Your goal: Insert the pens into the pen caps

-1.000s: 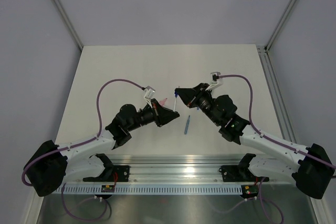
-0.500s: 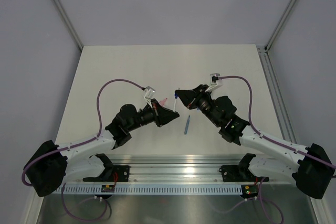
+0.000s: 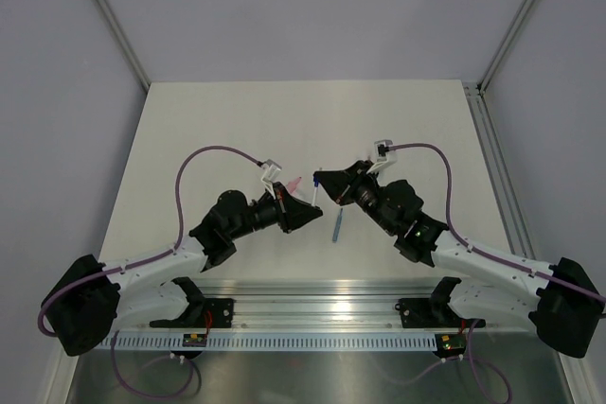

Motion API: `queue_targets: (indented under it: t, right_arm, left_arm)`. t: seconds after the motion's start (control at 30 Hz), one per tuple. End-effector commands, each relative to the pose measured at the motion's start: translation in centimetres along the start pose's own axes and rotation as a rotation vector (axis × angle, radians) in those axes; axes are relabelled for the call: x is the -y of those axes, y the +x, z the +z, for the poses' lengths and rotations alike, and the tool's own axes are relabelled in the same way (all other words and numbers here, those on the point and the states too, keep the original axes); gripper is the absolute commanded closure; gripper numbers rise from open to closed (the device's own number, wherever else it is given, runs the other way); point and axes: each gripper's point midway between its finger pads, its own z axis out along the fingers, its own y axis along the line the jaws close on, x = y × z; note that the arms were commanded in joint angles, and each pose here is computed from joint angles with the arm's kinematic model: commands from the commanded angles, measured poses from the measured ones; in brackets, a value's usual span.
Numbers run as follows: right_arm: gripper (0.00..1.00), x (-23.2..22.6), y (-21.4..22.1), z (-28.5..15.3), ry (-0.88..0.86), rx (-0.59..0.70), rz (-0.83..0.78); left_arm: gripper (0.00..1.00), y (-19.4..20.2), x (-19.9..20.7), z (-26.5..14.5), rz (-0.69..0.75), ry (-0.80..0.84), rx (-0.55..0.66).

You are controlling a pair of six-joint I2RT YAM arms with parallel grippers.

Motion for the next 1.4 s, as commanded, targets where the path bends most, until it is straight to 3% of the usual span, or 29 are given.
queue_targets:
  t: [0.0,0.67,1.0,1.37]
  right_arm:
    - [1.00,-1.0,2.2,-1.1,-0.043,-0.073,0.023]
    - [1.00,1.7,13.7,-3.7,0.006,-0.360,0.115]
    - [1.00,2.5,19.6,-4.8,0.076,-0.462,0.072]
    - [1.00,4.1,22.5,-6.3,0.194,-0.500,-0.037]
  left_arm:
    - [1.00,-2.9,1.4,0.0,0.066,0.041,0.112]
    - [1.00,-4.5,1.4,-1.3,0.122,0.001,0.185]
    - [1.00,-5.7,0.6,-2.6,0.089,0.004,0.235]
    - [1.00,-6.3,0.1,-3.2,0.098,-0.036,0.265]
